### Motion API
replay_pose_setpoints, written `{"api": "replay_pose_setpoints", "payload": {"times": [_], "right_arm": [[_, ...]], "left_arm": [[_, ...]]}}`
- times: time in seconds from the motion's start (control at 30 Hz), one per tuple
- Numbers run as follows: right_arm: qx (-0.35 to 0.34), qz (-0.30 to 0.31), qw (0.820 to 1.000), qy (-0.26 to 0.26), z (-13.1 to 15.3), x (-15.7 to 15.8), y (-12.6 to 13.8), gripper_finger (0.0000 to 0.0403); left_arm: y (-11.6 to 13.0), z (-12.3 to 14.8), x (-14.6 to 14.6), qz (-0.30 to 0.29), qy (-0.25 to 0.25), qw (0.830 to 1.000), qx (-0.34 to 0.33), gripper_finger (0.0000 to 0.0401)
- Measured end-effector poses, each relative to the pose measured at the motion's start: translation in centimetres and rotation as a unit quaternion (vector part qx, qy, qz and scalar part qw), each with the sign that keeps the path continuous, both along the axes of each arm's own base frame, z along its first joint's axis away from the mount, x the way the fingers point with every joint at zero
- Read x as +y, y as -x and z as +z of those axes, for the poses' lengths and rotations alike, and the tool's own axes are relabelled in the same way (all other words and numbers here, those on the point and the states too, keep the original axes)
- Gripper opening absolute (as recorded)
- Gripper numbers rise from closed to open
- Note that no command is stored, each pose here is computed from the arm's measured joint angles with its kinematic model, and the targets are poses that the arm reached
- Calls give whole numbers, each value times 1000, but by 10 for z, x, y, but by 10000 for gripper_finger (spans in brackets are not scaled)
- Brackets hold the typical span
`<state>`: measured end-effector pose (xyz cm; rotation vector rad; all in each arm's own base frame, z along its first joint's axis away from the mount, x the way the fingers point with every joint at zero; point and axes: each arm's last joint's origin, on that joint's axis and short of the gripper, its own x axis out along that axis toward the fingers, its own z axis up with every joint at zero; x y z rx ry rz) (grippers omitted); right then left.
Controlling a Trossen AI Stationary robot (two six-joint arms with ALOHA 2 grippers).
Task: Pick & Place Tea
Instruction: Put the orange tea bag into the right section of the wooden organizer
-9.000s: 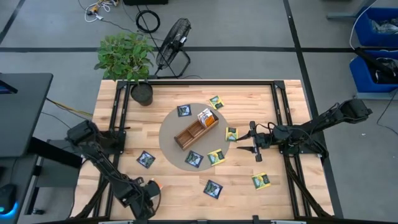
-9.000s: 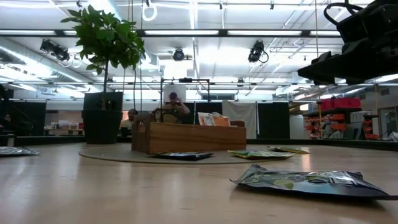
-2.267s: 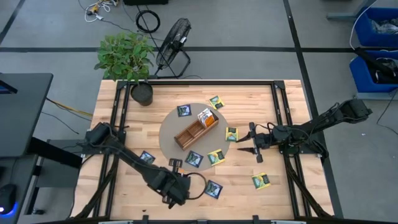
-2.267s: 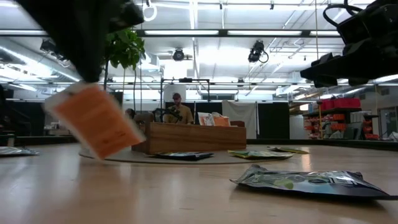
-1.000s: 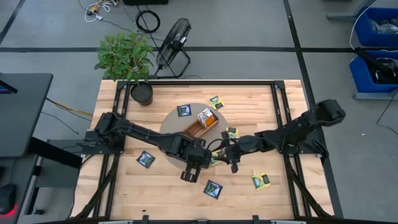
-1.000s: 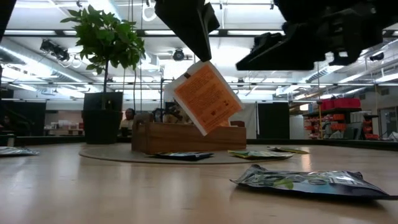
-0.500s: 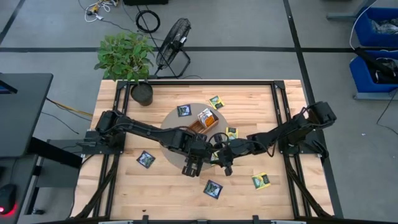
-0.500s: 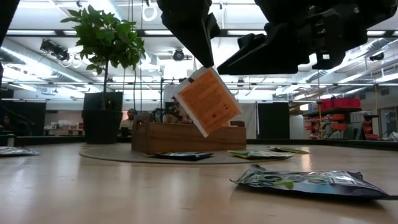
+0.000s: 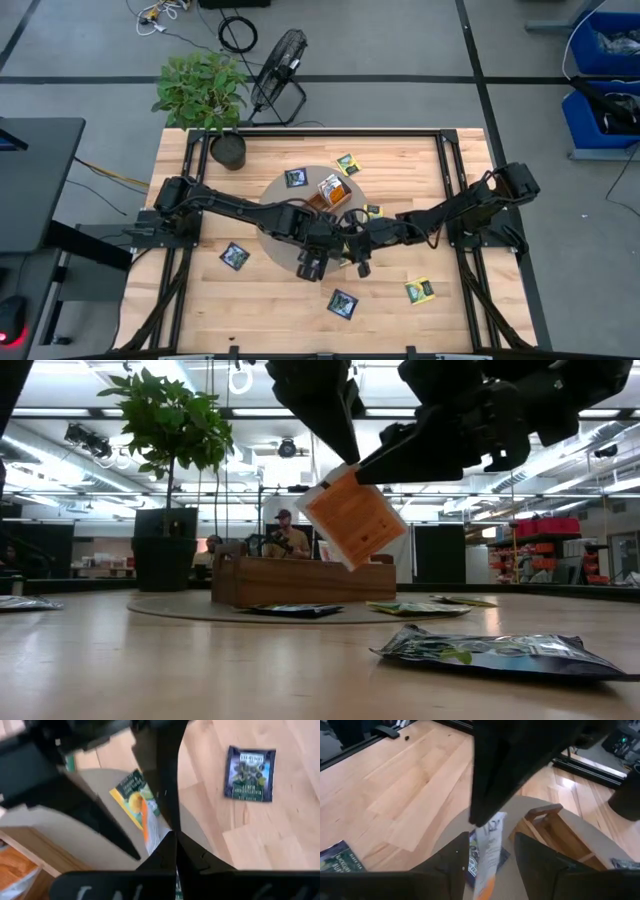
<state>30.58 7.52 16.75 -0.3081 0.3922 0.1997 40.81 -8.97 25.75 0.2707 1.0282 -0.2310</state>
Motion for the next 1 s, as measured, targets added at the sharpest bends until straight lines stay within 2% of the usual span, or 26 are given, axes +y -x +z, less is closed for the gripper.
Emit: {"api": "replay_pose_setpoints", "payload": {"times": [0.2,0.43,0.53,0.67,0.87,1.0], "right_arm": [[13,-10,1000,-7,-2,-4,0,129],[16,-6,1000,4,-3,-4,0,13],[20,-3,1000,7,-4,-4,1,9],[38,-1,999,14,-10,-5,5,4],[12,9,1000,1,-18,-7,19,2],[-26,10,1000,-2,-11,-10,28,1]], "left_arm": [[-1,1,0,-7,-3,1000,-5,1],[-1,1,1,-7,-3,1000,-8,1],[-3,2,0,-12,8,1000,-13,8],[-8,6,-5,-38,56,997,-44,20],[-13,13,-22,-63,51,991,-106,5],[-17,20,-32,-81,53,983,-154,5]]}}
